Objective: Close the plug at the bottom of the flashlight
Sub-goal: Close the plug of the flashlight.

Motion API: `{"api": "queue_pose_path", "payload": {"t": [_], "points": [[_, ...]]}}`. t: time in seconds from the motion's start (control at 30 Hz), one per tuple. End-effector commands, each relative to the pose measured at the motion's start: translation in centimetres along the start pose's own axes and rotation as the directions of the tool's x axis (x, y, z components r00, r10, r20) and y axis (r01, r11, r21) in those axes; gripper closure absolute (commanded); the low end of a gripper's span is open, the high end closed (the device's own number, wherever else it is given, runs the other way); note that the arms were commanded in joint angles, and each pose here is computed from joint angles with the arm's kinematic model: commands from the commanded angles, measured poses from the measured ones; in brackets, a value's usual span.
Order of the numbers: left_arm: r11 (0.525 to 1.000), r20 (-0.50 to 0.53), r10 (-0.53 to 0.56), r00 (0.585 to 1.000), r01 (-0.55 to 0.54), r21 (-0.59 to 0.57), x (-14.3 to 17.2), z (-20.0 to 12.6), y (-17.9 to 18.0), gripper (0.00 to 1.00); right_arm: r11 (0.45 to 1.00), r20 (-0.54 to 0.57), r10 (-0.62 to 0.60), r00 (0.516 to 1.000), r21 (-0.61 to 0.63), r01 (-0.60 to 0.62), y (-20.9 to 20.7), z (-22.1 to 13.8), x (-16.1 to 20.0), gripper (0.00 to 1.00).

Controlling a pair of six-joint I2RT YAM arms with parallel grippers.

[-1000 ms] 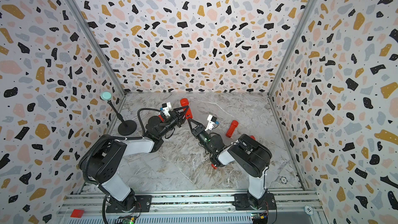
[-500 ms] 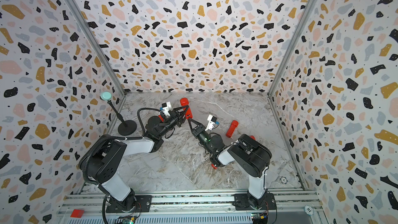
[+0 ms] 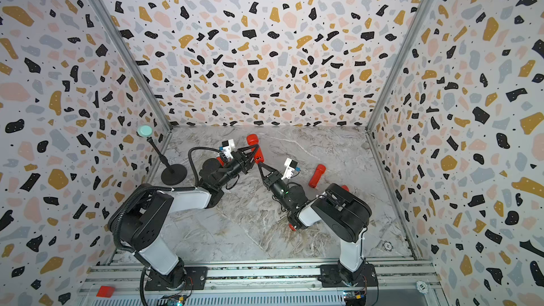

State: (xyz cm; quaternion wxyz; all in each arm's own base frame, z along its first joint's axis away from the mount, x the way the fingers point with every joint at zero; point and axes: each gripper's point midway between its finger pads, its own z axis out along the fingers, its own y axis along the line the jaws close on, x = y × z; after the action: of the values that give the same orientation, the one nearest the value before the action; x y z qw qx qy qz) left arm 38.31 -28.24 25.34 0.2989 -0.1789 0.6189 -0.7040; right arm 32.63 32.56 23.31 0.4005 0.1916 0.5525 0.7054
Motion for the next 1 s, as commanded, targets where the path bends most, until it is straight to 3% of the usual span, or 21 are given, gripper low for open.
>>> {"api": "queue_pose_path", "payload": {"t": [0.0, 0.97], "points": [[0.982, -0.165, 0.087, 0.982, -0.057, 0.181, 4.2, -0.2, -5.6, 1.00, 0.992, 0.122, -0.021, 0.992, 0.130, 0.005, -3.5, -0.6, -3.0, 0.77], [0.967, -0.093, 0.084, 0.992, -0.058, 0.249, 2.4, -1.6, -7.5, 1.00, 0.946, 0.097, -0.028, 0.995, 0.324, -0.004, -8.6, -3.2, -1.6, 0.75]]}}
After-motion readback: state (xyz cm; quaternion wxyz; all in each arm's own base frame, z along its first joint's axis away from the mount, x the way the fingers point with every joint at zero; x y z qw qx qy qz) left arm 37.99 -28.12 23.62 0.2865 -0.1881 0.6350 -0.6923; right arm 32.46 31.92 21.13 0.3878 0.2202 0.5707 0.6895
